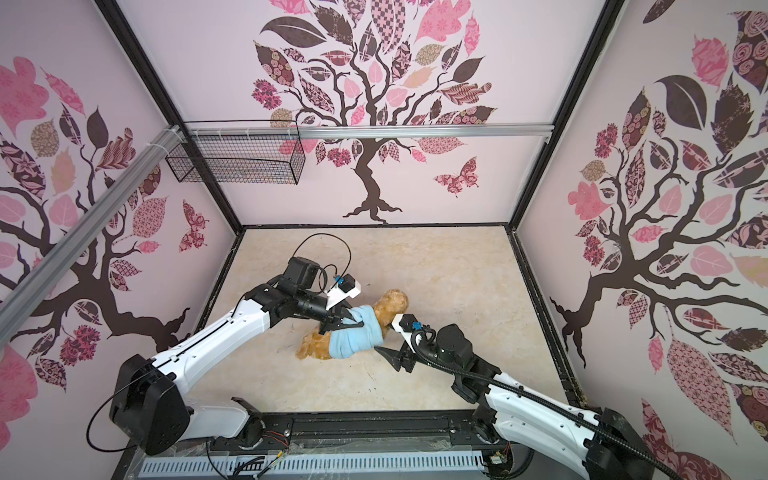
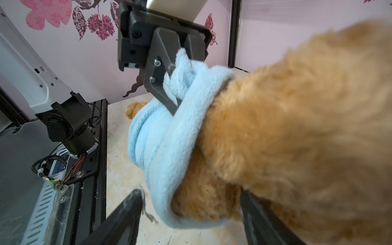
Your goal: Dress the teddy bear
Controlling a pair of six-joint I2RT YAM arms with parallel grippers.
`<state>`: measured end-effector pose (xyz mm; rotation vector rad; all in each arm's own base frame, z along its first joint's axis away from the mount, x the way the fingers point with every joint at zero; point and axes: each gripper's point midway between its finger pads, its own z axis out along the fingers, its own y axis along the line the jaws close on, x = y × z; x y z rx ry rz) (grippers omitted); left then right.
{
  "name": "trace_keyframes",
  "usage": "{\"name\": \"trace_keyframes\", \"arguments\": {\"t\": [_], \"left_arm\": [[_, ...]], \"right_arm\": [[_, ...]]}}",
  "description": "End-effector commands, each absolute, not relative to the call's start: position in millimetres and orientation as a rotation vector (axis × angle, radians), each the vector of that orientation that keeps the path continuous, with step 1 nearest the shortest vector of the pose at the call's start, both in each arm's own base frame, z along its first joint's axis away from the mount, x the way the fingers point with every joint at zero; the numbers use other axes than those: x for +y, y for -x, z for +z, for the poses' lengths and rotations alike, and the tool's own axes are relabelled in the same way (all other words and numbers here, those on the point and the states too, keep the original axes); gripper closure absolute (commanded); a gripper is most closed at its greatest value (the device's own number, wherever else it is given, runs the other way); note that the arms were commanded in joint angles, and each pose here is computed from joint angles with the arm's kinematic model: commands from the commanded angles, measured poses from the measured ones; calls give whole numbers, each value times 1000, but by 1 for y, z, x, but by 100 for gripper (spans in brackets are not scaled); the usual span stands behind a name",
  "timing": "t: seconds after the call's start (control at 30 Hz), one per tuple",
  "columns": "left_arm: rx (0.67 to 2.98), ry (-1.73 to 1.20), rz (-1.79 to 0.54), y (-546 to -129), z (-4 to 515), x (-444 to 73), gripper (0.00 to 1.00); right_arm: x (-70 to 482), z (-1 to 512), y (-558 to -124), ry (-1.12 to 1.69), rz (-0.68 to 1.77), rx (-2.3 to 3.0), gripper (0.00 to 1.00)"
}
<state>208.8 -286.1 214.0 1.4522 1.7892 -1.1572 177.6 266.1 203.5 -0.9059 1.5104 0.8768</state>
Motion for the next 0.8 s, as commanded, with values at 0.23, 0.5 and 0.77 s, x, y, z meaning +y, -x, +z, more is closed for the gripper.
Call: {"name": "trace_keyframes", "arguments": {"t": [0.23, 0.5, 0.77], "left_arm": [[1651, -1639, -1133, -183, 230, -300, 100], [1584, -1712, -1107, -174, 232, -308, 100], [1593, -1681, -1095, -170, 231, -308, 82]], "right_arm": [[272, 214, -169, 947, 901, 1390, 8], [294, 202, -161, 1012, 1053, 1398, 17], [302, 192, -172, 1003, 1040, 1416, 74]]}}
